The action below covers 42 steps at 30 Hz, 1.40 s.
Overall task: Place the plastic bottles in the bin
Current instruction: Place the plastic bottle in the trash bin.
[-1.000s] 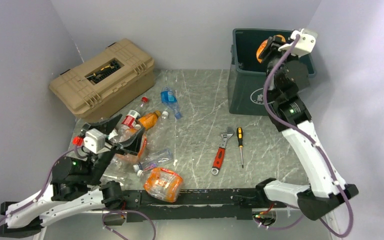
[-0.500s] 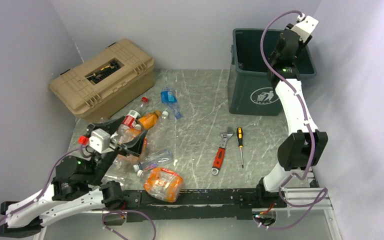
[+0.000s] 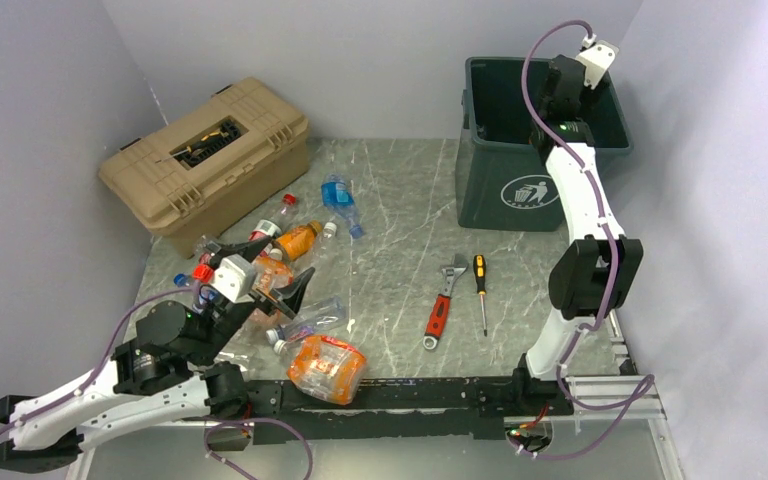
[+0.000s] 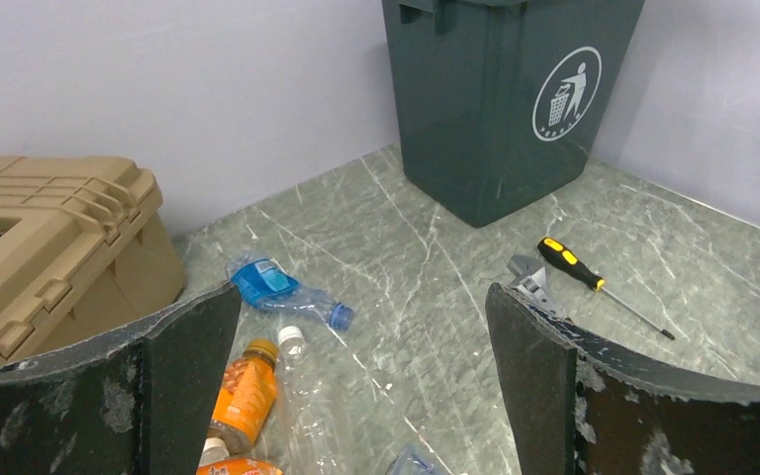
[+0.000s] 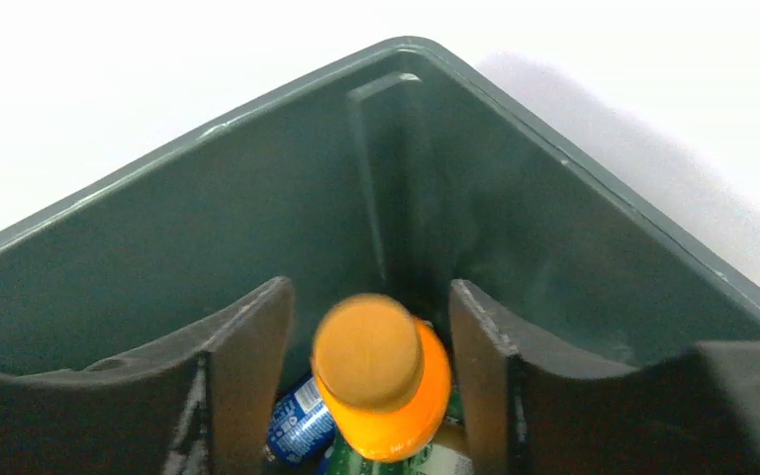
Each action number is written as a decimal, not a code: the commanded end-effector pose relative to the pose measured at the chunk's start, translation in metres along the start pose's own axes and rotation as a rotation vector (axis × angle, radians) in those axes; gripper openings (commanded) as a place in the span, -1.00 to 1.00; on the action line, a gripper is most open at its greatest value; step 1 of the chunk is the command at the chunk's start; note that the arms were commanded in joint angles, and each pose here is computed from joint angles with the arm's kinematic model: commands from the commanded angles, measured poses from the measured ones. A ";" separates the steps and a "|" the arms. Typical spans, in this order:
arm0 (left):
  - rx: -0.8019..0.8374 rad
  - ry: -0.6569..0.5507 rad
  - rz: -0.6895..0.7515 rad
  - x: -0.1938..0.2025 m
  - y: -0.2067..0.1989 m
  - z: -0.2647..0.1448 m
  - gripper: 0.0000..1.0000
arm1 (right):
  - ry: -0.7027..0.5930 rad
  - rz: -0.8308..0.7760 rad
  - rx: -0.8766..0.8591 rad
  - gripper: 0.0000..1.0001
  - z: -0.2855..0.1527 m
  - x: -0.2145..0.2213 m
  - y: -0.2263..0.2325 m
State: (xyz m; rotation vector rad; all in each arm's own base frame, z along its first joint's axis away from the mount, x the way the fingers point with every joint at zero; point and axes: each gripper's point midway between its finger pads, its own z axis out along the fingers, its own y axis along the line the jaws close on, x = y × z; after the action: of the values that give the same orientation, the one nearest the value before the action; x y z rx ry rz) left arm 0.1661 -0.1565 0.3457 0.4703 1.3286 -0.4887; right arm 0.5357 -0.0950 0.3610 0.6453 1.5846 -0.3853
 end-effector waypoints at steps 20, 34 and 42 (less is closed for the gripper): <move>-0.198 0.037 0.053 -0.004 0.034 0.002 0.99 | -0.200 0.224 -1.059 0.71 -0.336 -0.086 0.139; -0.232 0.067 0.127 0.004 0.038 0.005 0.99 | 0.338 -0.110 -1.212 0.71 -0.424 0.209 0.139; -0.227 0.114 0.171 0.015 0.032 0.012 0.99 | 0.396 -0.272 -1.138 0.76 -0.403 0.300 0.174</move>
State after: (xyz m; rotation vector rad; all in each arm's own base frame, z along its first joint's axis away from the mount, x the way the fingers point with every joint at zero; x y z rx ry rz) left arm 0.1939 -0.1378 0.3330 0.4187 1.4228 -0.2069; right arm 0.2834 0.3130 0.1294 -0.4428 2.0298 0.5110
